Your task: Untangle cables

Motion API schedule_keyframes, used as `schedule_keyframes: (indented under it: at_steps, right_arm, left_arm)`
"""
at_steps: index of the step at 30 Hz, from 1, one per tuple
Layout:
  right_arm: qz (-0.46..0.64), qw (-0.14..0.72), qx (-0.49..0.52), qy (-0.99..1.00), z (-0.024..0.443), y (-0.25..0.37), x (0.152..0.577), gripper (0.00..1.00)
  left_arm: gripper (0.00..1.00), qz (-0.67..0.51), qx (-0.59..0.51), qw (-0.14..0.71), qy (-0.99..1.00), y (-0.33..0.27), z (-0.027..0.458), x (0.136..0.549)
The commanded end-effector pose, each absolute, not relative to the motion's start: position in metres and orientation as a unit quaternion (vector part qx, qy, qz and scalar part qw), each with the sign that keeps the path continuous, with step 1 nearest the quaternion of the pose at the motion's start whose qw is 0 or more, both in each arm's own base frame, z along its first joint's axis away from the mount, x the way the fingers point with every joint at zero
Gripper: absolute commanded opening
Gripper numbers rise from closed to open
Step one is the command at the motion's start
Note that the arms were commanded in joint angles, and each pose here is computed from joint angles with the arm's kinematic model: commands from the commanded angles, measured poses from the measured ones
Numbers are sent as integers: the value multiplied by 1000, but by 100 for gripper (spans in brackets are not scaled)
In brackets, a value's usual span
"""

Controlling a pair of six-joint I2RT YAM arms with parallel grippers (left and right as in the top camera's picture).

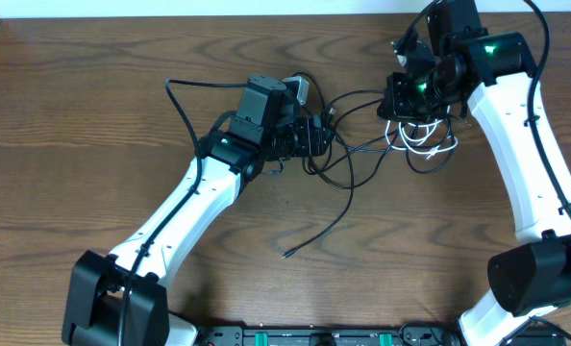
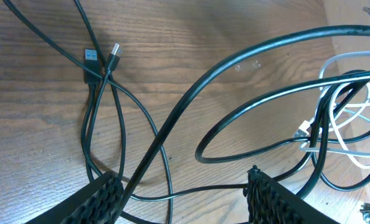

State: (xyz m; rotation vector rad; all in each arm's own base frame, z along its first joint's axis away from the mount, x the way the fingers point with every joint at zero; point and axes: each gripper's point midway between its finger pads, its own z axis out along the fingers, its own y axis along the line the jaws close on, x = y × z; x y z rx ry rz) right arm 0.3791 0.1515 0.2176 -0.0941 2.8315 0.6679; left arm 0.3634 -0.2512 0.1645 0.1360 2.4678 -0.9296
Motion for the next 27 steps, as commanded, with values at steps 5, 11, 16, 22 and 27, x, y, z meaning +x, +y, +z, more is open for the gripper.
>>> schedule_keyframes:
  at_steps: [5, 11, 16, 22, 27]
  right_arm:
    - [237, 133, -50, 961, 234, 157, 375, 1]
    - [237, 133, -49, 961, 233, 157, 374, 1]
    - [237, 132, -49, 961, 233, 157, 374, 1]
    - [237, 132, -50, 961, 233, 157, 374, 1]
    - [236, 133, -53, 961, 233, 157, 374, 1]
  left_arm:
    - [66, -344, 51, 261, 901, -254, 176, 369]
    - [66, -344, 51, 261, 901, -254, 176, 369]
    - [66, -342, 51, 258, 902, -253, 175, 368]
    - [66, -341, 50, 255, 903, -253, 173, 367]
    - [66, -341, 50, 255, 903, -253, 173, 367]
